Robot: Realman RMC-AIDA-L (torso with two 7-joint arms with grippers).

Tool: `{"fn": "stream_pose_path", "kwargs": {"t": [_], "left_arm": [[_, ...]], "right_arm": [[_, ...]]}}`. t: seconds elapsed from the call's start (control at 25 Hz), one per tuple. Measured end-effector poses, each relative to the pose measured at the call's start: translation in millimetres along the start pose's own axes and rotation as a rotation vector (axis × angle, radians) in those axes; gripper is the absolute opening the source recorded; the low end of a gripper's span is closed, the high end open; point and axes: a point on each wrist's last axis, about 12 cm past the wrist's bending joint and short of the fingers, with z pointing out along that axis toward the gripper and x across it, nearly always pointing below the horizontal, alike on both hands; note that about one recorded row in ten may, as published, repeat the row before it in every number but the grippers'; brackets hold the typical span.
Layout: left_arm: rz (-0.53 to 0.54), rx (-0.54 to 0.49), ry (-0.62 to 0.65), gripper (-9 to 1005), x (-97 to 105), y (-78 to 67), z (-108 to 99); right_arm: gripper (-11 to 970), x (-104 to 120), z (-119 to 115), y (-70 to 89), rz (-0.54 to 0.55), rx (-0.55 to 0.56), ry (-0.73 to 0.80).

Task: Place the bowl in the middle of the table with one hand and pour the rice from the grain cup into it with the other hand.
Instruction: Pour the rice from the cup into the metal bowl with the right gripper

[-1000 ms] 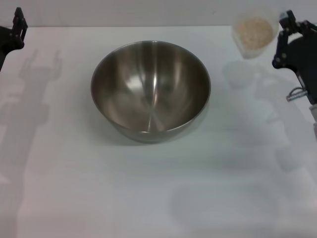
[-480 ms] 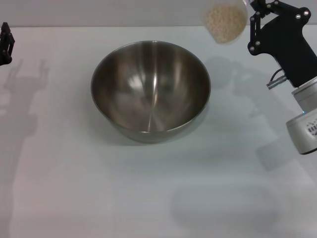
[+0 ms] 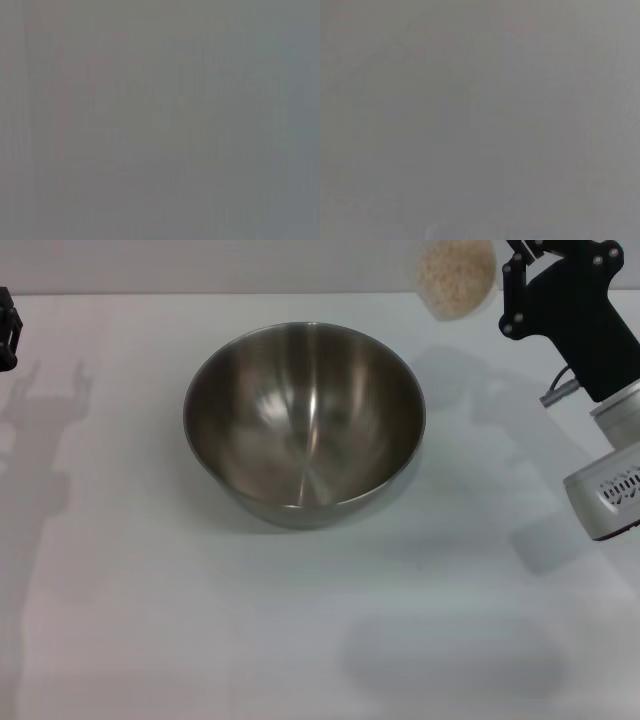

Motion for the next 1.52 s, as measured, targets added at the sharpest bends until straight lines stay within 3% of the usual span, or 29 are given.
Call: {"fn": "stream_pose_path", "kwargs": {"t": [0.4, 0.76, 1.52], "left_arm": [[0.0, 0.0, -0.001, 573, -0.4, -0.5, 1.3], [-0.01, -0.043, -0.009, 573, -0.3, 9.1, -2.3], [-0.009, -0.041, -0.03, 573, -3.9, 8.5, 0.3]], "right_arm": [[1, -3.5, 25.3, 7.3, -0.075, -0.089, -0.032], [0, -11.0, 36.4, 17.0, -0.118, -0.149, -0.079], [1, -20.7, 38.6, 38.9, -0.487, -0.223, -0.157]]}}
